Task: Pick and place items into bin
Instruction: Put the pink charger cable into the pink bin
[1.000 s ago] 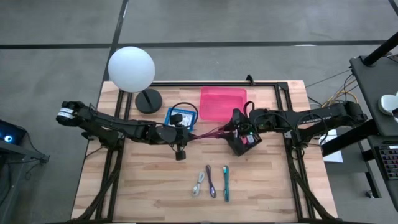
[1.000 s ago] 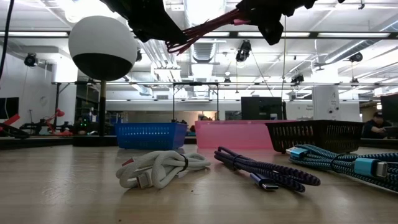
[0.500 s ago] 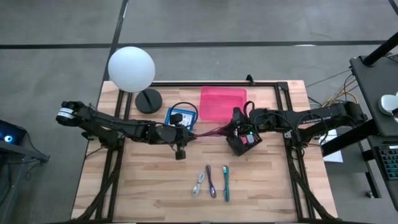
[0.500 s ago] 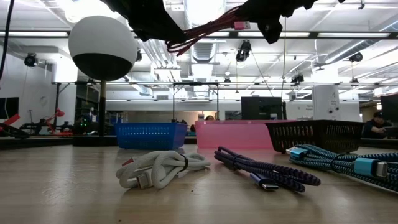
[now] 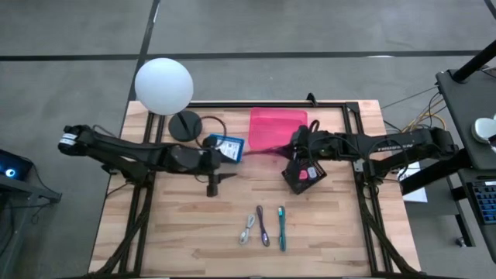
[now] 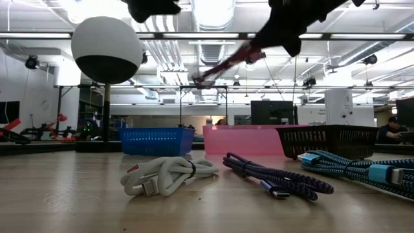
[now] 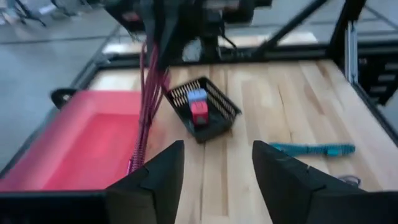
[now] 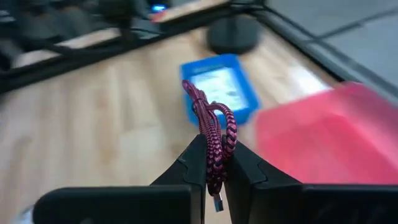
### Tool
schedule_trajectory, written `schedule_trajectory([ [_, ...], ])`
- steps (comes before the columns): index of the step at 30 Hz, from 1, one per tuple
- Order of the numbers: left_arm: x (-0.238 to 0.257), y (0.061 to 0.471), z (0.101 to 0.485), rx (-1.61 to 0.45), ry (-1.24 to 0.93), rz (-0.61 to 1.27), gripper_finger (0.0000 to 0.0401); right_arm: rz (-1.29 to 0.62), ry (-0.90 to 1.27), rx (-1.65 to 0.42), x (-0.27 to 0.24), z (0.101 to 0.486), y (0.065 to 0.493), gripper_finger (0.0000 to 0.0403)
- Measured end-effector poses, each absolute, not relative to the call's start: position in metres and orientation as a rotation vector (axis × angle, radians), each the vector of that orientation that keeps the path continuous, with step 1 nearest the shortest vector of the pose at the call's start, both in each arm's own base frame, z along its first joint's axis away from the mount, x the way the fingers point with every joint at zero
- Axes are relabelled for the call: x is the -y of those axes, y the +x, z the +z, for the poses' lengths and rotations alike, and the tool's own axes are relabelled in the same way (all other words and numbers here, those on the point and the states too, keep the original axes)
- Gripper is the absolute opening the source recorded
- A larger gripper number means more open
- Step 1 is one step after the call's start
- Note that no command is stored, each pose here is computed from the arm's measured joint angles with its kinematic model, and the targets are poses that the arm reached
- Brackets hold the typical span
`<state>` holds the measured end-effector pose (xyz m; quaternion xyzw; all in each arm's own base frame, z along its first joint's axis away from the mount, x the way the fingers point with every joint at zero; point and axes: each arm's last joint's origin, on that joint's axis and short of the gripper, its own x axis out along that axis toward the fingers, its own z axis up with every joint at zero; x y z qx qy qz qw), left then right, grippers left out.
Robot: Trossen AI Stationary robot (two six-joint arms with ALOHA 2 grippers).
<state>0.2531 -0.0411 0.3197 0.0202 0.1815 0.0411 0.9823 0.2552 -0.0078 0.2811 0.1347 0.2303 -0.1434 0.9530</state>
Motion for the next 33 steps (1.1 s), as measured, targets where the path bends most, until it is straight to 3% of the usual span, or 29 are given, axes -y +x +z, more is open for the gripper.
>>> schedule_trajectory([
  [7,0.035,0.226,0.346,-0.250,0.013,0.088,0.0175,-0.564,0.283,-0.506,0.030,0.274,0.247,0.0019],
  [17,0.032,0.209,0.358,-0.187,0.000,0.101,0.0176,-0.792,0.341,-0.517,0.062,0.270,0.236,0.0019],
  [33,0.032,0.211,0.353,-0.205,0.005,0.100,0.0176,-0.882,0.390,-0.489,0.082,0.270,0.231,0.0038],
])
